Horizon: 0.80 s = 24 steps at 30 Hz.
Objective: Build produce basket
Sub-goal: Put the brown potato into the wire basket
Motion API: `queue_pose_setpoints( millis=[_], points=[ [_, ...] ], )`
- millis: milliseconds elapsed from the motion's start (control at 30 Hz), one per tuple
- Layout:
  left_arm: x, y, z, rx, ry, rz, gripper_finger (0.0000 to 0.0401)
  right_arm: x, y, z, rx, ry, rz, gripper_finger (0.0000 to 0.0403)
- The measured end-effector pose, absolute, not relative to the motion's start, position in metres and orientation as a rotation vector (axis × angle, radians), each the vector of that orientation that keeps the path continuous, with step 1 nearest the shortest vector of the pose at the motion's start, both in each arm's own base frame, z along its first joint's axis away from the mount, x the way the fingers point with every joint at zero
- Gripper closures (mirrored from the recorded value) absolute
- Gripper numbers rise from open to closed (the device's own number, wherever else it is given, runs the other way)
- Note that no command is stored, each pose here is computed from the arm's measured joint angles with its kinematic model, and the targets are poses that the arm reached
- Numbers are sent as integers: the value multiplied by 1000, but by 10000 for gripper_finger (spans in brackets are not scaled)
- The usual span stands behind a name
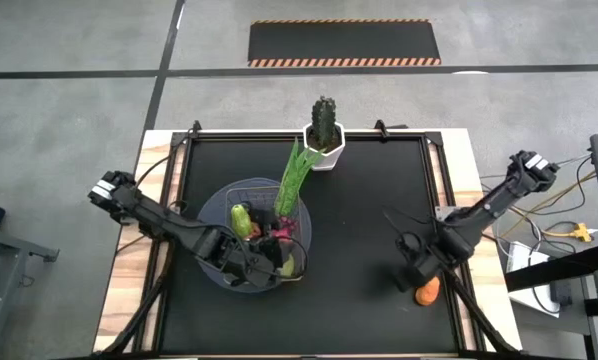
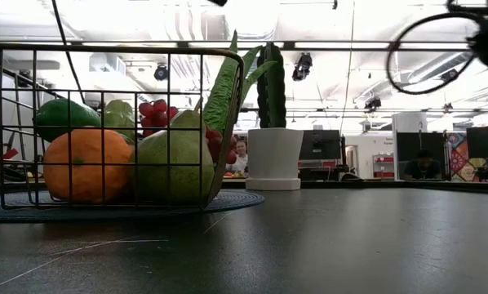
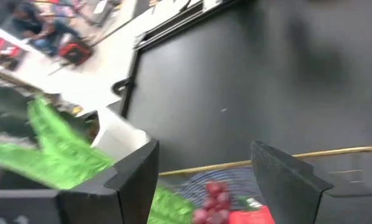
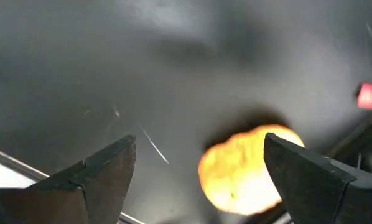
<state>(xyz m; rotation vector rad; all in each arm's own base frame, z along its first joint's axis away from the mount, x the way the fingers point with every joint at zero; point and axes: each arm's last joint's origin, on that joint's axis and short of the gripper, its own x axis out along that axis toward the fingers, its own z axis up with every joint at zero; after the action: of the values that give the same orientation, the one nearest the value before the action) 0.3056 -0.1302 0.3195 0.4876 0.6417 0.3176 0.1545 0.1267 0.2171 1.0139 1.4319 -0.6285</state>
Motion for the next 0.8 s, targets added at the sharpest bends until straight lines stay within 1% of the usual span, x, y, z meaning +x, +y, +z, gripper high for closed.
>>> queue_pose_setpoints(
  millis=[100,500,667,800],
  points=[
    [304,-128,316,521,642,381,166,146,135,217,1063,1435,-688,69],
    [299,-123,290,586,670,499,166,124,157,220,1210,1426,-840,69],
    [296,-120,289,621,661,552,166,116,167,214,1221,1427,-921,69],
    [294,-119,291,617,657,554,166,114,174,206,1210,1425,-981,69]
  ],
)
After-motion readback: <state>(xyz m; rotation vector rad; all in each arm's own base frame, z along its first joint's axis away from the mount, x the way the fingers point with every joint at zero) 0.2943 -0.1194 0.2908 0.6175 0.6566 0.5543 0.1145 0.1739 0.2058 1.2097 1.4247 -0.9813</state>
